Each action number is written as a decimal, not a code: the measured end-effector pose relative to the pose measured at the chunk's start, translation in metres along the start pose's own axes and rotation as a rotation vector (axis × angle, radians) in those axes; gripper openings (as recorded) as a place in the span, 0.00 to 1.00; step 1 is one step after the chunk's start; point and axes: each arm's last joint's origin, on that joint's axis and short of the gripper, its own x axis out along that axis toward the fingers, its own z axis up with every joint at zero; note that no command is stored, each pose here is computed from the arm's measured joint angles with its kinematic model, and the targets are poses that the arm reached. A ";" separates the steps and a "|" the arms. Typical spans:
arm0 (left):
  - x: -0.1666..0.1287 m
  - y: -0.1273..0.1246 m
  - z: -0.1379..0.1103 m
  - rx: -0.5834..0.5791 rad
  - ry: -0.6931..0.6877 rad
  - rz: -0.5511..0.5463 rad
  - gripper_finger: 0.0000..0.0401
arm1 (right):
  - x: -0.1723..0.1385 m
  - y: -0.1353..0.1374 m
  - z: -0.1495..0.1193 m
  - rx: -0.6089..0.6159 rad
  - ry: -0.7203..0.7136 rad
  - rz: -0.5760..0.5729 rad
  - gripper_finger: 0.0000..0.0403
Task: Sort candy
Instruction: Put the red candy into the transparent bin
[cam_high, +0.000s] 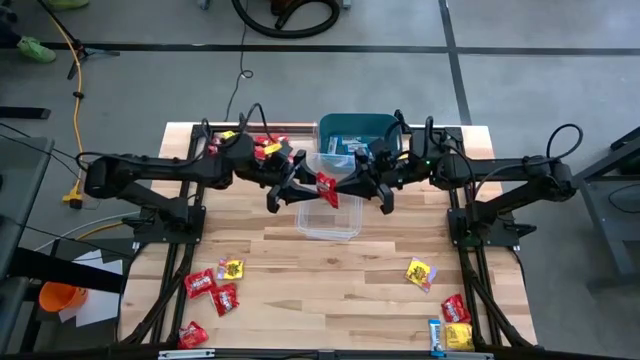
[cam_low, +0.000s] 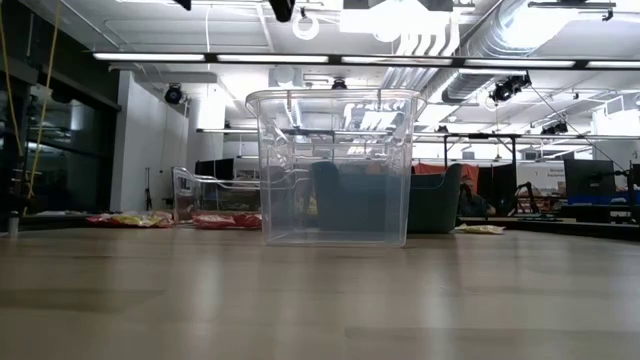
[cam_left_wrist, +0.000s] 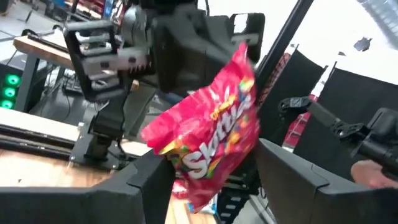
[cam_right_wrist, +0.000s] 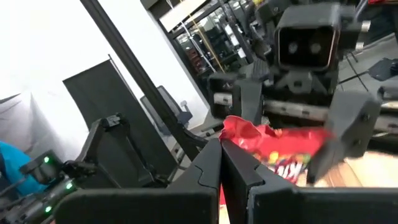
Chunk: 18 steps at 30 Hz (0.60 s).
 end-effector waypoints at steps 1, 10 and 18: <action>0.002 0.002 -0.002 0.007 0.006 0.002 0.48 | 0.000 0.000 0.000 0.001 -0.001 -0.002 0.00; 0.004 0.012 -0.005 0.053 0.018 0.028 0.04 | 0.000 -0.001 -0.001 -0.002 0.005 -0.007 0.00; -0.021 0.021 0.008 0.039 0.070 0.110 0.02 | -0.018 0.001 0.010 0.072 -0.041 -0.101 0.10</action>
